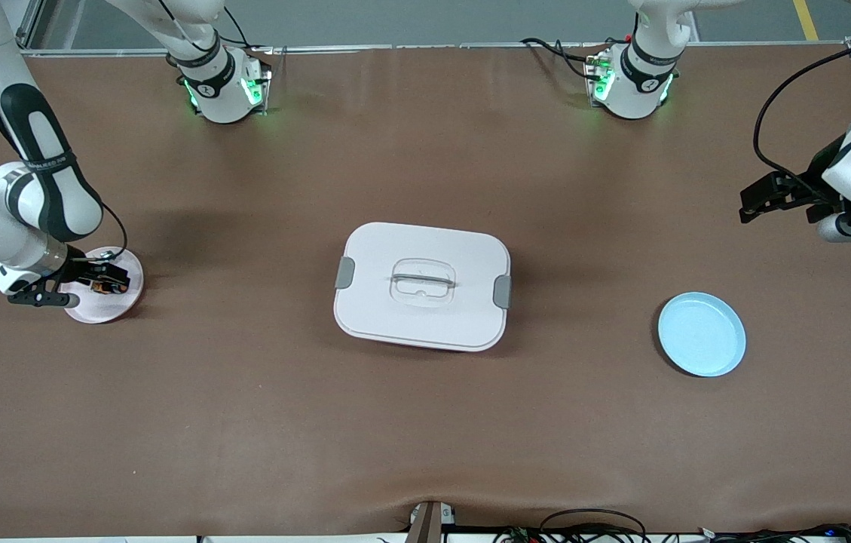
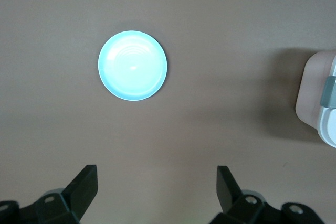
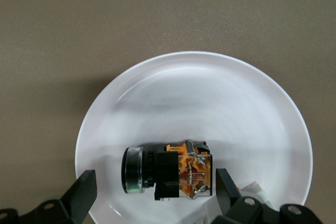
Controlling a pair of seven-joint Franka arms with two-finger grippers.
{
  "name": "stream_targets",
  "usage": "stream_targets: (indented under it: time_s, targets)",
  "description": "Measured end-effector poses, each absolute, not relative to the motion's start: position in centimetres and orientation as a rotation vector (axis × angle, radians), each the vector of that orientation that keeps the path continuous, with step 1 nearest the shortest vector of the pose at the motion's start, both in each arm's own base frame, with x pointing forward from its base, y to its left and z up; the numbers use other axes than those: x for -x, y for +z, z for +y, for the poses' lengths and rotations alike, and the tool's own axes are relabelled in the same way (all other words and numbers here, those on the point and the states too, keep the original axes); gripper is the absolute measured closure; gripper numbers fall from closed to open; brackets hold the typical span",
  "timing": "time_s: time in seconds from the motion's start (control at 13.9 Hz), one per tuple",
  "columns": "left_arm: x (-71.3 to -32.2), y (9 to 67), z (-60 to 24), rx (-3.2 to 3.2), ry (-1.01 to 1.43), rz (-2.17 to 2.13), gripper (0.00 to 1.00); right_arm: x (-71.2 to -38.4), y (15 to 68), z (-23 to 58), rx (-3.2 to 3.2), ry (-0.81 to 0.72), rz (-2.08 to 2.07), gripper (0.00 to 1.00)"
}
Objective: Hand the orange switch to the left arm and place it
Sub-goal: 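Close the right gripper on the orange-topped black switch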
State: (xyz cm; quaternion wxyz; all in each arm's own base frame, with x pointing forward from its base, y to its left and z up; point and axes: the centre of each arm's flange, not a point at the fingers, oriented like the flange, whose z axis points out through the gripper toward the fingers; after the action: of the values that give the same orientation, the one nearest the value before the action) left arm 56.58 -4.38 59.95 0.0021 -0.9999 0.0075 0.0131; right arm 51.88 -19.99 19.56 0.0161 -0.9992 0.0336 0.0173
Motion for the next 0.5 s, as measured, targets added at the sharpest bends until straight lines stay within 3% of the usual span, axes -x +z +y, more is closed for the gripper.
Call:
stream_targets:
  time_s: [0.5]
  targets:
    - [-56.70,59.83,-5.15,3.138,0.033,0.045,0.00,-52.70,19.19,-20.42,3.105,0.043,0.122,0.00]
